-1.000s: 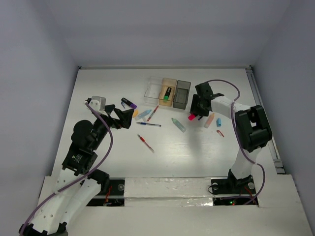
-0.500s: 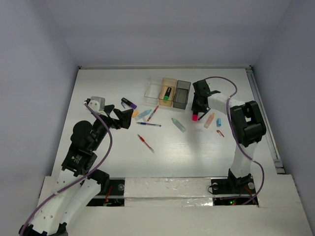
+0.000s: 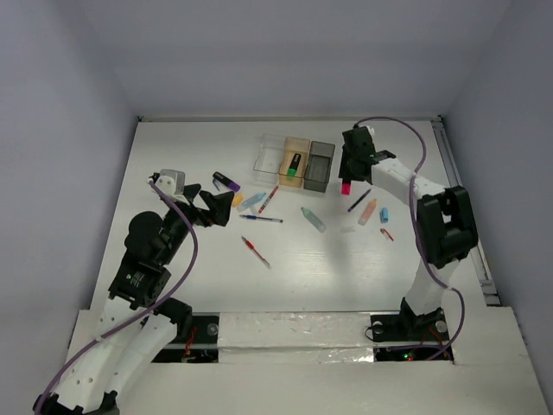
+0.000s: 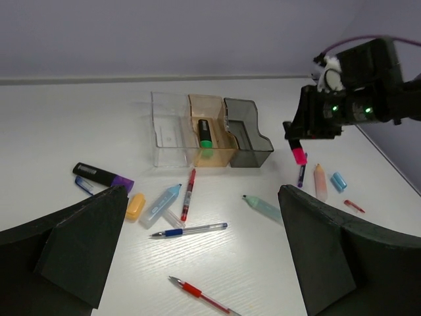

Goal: Sort the stationery into containers
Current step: Pick up the pen from the center of the board, then place the pen in the storage box.

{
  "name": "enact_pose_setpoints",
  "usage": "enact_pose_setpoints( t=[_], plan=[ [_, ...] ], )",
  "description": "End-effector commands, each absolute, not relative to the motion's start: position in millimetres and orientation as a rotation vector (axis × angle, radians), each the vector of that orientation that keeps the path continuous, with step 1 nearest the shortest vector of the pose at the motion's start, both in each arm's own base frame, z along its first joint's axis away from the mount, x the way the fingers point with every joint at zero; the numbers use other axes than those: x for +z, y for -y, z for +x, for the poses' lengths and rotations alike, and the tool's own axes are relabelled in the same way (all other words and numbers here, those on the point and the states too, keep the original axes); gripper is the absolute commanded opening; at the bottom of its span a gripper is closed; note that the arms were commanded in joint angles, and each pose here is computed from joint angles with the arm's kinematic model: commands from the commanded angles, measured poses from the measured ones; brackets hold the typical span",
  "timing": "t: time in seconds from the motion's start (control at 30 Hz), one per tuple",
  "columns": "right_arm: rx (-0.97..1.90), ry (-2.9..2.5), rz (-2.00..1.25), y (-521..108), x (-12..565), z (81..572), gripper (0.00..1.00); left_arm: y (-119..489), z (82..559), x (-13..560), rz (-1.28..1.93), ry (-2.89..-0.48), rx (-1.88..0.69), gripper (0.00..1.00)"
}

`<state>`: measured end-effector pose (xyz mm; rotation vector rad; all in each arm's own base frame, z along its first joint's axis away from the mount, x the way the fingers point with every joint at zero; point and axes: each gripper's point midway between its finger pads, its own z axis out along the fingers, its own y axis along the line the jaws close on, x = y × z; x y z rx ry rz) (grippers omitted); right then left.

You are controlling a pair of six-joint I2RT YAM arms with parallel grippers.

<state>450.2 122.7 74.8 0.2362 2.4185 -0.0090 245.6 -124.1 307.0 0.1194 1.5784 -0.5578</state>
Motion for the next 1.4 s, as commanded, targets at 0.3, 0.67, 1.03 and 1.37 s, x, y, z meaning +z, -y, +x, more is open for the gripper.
enact_pose_setpoints(
  t=[0.3, 0.67, 1.03, 1.37],
  plan=[
    [0.483, -2.010, 0.054, -237.3, 226.7, 522.1, 0.22, 127.0, 259.8, 318.1, 0.067, -1.581, -0.563, 0.99],
    [0.584, -2.046, 0.015, -285.5, 195.2, 536.5, 0.23, 120.2, 296.6, 277.9, -0.243, -1.833, -0.503, 0.86],
    [0.608, -2.049, -0.001, -292.7, 198.9, 541.4, 0.62, 130.5, 341.6, 220.5, -0.611, -1.928, -0.519, 0.72],
    [0.708, -1.970, -0.005, -268.0, 236.8, 468.9, 0.43, 132.4, 400.5, 172.7, -0.742, -1.953, -0.371, 0.67]
  ],
)
